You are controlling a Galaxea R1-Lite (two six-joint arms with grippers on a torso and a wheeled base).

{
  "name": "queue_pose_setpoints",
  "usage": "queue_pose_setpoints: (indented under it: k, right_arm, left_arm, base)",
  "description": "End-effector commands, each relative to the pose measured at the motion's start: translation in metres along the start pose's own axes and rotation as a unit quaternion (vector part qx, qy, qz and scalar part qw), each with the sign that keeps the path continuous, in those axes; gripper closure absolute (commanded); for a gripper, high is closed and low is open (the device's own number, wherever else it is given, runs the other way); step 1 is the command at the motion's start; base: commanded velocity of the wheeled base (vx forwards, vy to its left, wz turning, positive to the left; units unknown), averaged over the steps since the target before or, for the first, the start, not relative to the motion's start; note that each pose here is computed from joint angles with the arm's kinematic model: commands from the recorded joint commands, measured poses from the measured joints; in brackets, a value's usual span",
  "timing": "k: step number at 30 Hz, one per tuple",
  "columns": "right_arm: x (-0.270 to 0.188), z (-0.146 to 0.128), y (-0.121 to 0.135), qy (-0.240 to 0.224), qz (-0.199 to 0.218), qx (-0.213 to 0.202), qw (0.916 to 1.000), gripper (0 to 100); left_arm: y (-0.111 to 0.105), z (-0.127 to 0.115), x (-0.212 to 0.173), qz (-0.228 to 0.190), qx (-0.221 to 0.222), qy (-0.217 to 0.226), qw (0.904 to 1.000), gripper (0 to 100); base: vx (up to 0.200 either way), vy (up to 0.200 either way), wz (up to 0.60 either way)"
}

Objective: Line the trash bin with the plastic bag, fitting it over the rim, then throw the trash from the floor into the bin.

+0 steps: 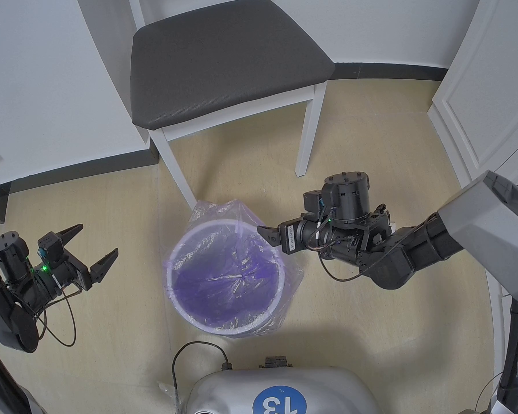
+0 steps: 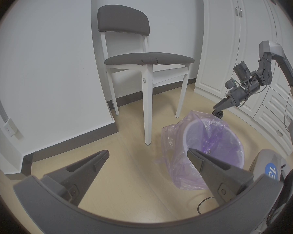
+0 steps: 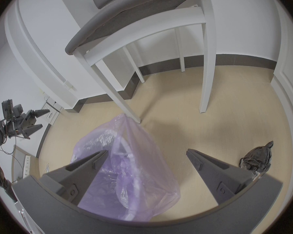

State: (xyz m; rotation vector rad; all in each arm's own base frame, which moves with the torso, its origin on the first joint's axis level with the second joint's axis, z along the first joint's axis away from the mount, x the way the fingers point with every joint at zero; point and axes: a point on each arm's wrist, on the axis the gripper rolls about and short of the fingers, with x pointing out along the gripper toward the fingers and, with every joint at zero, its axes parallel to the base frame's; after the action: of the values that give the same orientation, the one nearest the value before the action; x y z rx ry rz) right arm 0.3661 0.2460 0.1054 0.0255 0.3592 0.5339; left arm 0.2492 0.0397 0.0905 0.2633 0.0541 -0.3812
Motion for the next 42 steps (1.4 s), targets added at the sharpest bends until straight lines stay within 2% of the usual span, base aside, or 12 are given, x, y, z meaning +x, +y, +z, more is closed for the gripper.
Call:
queue_pose_setpoints:
  k: [1, 22, 34, 42]
  right_arm:
    - [-0.001, 0.003, -0.006, -0.003, -0.007, 0.002, 1.0, 0]
    - [0.029, -0.022, -0.011, 0.008, -0.013, -0.007, 0.9999, 0]
    - [0.036, -0.021, -0.026, 0.001, -0.027, -0.003, 0.9996, 0]
    - [0.049, -0.033, -0.037, 0.009, -0.039, -0.004, 0.9992, 0]
  left_arm:
    - [0.001, -0.001, 0.001, 0.002, 0.003, -0.004, 1.0, 0]
    - [0.001, -0.001, 0.001, 0.003, 0.004, -0.003, 1.0, 0]
    - [0.002, -0.003, 0.001, 0.003, 0.003, 0.0, 1.0, 0]
    - [0.001, -0.003, 0.001, 0.003, 0.004, 0.0, 1.0, 0]
  base:
    - [0.0, 0.0, 0.0]
    - [0.0, 0.0, 0.0]
    - [0.0, 0.0, 0.0]
    - [0.0, 0.0, 0.0]
